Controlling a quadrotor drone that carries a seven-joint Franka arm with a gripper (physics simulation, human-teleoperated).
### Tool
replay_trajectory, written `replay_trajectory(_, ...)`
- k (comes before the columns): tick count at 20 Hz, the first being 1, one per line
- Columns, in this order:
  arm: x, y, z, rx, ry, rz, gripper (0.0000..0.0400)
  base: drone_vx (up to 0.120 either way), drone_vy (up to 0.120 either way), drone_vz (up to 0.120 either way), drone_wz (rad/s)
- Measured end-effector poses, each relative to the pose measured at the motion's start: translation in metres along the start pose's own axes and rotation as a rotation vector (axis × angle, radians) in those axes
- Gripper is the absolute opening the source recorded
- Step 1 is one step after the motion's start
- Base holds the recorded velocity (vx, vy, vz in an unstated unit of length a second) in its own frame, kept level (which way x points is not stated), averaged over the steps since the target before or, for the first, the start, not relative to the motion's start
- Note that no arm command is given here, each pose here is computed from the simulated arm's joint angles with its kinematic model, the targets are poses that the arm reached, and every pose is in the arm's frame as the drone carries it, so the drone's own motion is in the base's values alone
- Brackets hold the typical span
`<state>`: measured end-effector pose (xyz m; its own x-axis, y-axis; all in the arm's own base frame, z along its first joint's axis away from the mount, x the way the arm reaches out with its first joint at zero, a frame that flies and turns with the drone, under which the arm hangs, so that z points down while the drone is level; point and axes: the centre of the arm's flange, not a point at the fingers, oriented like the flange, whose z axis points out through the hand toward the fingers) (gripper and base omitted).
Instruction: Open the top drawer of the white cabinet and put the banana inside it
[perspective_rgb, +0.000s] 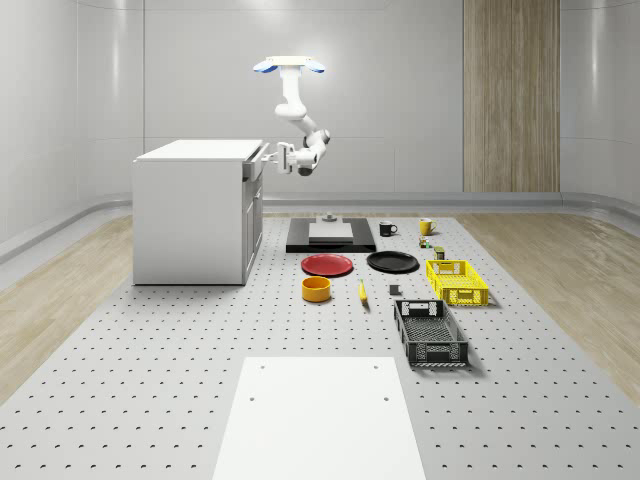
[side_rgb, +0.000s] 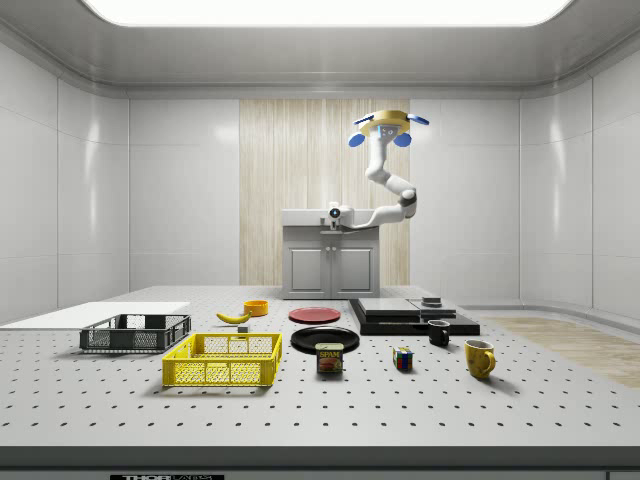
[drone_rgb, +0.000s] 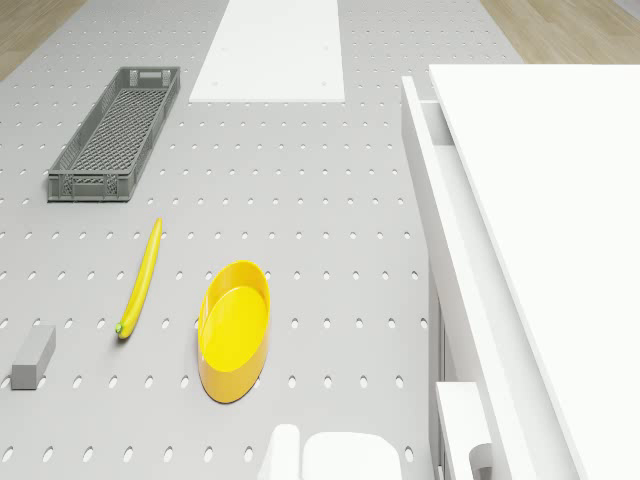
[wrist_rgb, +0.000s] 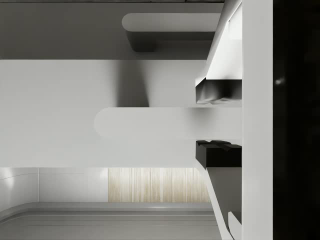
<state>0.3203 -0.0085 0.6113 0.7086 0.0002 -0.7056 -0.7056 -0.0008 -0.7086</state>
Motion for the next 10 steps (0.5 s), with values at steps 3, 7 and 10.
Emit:
replay_trajectory(3, 0.0, 0.0, -0.007, 0.0, 0.0, 0.0, 0.0105, 0.0, 0.0, 0.0, 0.0)
replay_trajectory(7, 0.0, 0.0, -0.016, 0.0, 0.0, 0.0, 0.0235, 0.0, 0.0, 0.0, 0.0)
replay_trajectory(10, 0.0, 0.0, -0.017, 0.0, 0.0, 0.0, 0.0322, 0.0, 0.0, 0.0, 0.0)
